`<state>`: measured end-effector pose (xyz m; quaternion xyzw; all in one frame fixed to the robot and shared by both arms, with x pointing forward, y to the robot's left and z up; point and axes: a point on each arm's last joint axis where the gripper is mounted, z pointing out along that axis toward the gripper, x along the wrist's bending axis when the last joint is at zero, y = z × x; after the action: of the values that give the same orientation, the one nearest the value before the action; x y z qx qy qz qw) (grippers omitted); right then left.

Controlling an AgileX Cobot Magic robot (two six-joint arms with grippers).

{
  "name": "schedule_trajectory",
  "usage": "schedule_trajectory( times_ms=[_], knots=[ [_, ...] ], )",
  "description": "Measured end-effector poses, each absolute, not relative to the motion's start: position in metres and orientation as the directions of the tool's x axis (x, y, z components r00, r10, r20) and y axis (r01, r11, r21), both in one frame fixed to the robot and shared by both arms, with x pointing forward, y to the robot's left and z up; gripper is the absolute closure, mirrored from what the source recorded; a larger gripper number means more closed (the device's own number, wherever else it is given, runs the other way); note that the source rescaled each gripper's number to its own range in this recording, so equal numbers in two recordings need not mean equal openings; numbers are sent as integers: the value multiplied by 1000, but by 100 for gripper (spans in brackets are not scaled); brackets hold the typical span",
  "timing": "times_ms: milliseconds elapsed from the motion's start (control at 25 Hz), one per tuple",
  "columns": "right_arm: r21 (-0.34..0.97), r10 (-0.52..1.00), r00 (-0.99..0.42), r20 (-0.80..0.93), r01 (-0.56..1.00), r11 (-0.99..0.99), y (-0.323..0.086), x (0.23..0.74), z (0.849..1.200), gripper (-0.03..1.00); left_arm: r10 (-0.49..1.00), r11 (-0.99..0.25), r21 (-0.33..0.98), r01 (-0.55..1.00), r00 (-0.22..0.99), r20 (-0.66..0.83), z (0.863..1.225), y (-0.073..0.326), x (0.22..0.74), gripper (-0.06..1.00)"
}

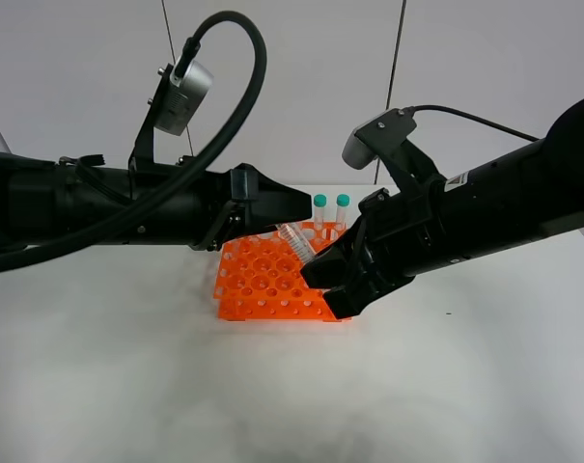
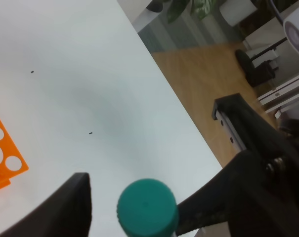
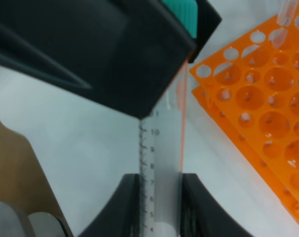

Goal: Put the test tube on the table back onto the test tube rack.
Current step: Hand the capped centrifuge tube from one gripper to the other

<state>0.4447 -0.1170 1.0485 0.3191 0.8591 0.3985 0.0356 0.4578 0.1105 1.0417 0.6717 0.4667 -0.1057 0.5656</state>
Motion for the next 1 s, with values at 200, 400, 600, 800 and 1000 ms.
schedule_trajectory(
  times_ms=[200,400,600,800,1000],
  knots=[
    [708,577,-793,193,520,478,-117,445,1049,96,508,75,661,746,542,-670,1042,110,458,62],
    [708,578,-793,193,520,477,-117,445,1049,96,514,80,659,748,535,-670,1041,111,458,94],
    [710,579,-792,191,519,476,-117,445,1049,90,514,80,659,748,535,-670,1041,111,458,94],
    [717,587,-788,185,517,468,-117,446,1049,23,514,80,659,748,535,-670,1041,111,458,94],
    [679,581,-775,248,567,467,-121,435,1055,-2,514,81,659,748,535,-671,1041,111,458,94]
  ],
)
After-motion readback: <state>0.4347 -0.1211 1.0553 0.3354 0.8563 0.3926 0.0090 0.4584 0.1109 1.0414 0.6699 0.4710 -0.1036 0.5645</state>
